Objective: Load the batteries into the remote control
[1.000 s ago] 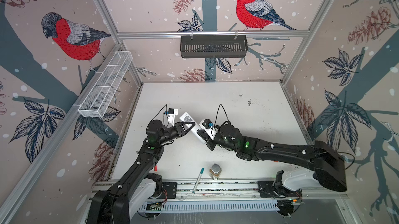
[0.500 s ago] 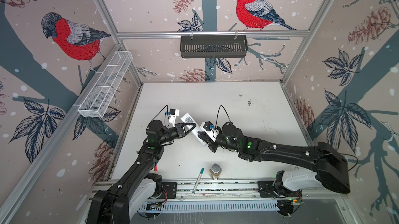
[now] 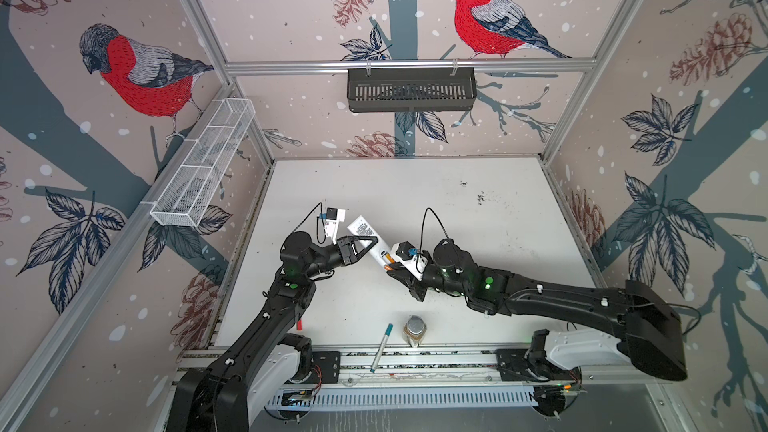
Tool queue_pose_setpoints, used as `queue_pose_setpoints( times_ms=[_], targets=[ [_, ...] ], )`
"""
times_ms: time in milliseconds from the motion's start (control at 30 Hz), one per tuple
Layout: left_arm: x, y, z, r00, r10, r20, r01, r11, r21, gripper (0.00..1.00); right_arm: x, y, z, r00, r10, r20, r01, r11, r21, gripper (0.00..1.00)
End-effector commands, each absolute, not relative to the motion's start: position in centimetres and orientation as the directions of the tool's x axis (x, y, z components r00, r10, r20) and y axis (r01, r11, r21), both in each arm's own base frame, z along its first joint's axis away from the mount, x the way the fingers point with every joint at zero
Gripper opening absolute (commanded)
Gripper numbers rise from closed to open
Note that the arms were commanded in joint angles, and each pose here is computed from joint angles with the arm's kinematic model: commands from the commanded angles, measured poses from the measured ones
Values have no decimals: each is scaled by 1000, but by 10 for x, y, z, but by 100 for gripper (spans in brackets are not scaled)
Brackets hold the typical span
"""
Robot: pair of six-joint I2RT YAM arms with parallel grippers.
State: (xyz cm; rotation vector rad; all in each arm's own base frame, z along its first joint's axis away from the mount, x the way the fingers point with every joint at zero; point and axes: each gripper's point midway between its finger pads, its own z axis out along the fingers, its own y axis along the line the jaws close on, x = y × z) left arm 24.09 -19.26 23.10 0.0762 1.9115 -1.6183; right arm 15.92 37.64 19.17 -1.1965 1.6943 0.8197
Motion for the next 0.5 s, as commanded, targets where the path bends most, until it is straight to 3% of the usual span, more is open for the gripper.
queue_pose_setpoints(
  times_ms=[0, 333, 467],
  targets=[
    [236, -193, 280, -705, -370, -605, 588, 171, -790, 0, 153, 344, 142, -270, -532, -802, -927, 369, 67, 20],
    [242, -189, 261, -700, -365, -614, 559, 255, -789, 0, 162, 339, 176, -265, -420, -868, -916, 390, 91, 16],
    [253, -182, 244, -689, -380, -617, 510, 351, -785, 0, 174, 330, 171, -302, -397, -867, -888, 448, 105, 16]
  ],
)
